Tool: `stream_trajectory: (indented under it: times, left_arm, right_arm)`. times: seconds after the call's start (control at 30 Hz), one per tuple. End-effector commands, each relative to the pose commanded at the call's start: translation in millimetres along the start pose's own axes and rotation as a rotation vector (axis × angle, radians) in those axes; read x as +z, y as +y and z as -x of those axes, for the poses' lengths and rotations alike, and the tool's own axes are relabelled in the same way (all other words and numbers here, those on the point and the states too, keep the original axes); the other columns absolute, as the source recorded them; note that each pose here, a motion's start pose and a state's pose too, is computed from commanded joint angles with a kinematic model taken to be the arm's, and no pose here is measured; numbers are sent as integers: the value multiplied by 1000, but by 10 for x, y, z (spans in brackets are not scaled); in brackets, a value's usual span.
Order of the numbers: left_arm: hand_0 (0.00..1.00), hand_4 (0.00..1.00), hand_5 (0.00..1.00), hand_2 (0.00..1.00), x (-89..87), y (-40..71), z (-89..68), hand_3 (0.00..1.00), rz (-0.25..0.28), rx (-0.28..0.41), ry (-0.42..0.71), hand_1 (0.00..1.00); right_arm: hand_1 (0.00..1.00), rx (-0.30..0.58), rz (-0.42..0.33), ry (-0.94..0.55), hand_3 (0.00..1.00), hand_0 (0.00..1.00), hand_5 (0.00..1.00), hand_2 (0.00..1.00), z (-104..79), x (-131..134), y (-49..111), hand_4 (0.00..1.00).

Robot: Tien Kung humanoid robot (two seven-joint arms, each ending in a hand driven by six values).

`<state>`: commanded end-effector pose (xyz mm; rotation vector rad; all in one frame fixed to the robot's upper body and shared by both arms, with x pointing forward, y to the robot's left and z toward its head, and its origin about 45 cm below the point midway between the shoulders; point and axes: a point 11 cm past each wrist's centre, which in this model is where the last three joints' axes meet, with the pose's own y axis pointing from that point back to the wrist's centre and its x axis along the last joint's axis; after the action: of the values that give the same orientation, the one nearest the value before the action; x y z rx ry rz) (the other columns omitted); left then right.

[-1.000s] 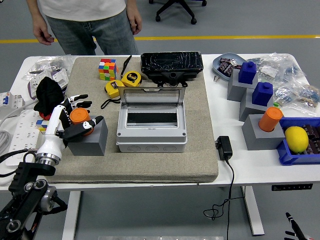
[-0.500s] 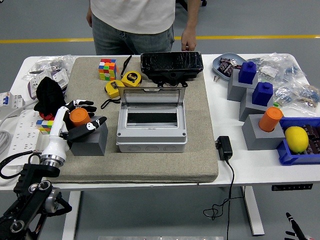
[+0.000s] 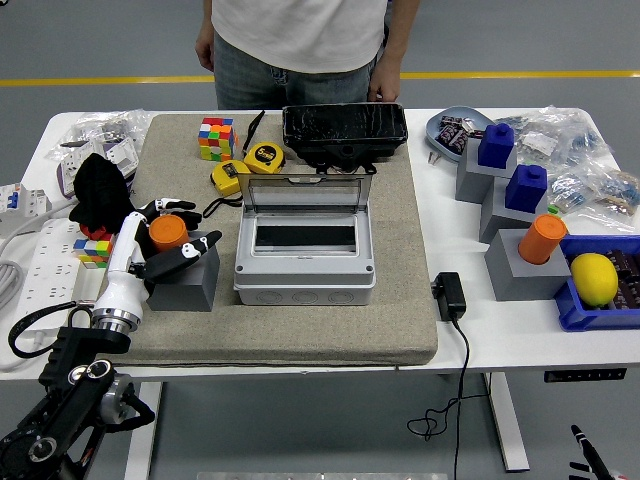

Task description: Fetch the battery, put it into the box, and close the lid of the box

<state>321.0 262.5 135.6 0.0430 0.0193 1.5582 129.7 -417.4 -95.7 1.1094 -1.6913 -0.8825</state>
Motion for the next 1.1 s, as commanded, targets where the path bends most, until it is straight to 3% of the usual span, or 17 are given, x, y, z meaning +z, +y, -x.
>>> stream_trajectory:
  times: [0.4,0.43,0.6,0.63,0.8,0.83,1.0,1.03,1.1]
  left_arm:
    - [487,998,2,451,10,-5,8,465,3,22,-25,507]
    - [431,998,2,418,12,-5,8,454,3,23,-29,486]
    - [431,998,2,418,20,-10,3,454,5,32,-58,486]
    - [229,998,2,321,21,-10,1,332,6,34,-63,394]
    - [229,998,2,321,34,-16,-4,332,10,43,-82,394]
    - [119,998,2,229,37,-18,-6,200,12,45,-87,251]
    - [119,998,2,229,41,-18,-7,200,14,50,-104,251]
    - [96,998,2,165,41,-18,-6,134,14,50,-106,158]
    - [96,998,2,165,45,-20,-3,134,15,50,-118,158]
  right_arm:
    - [825,0,-1,1,792,934,998,763,0,-2,0,998]
    - [825,0,-1,1,792,934,998,763,-1,-1,0,998]
    - [825,2,-3,2,792,934,998,763,-8,-9,-1,998]
    - [826,2,-3,2,792,933,998,763,-9,-10,-1,998]
    - [826,3,-3,1,792,933,998,763,-14,-10,-1,998]
    - [826,3,-3,1,792,933,998,763,-14,-9,-1,998]
    - [826,3,-2,1,792,933,998,763,-13,-6,-1,998]
    - [826,3,-3,1,792,933,998,763,-13,-6,-1,998]
    - [826,3,-3,0,792,933,998,763,-13,-6,-1,998]
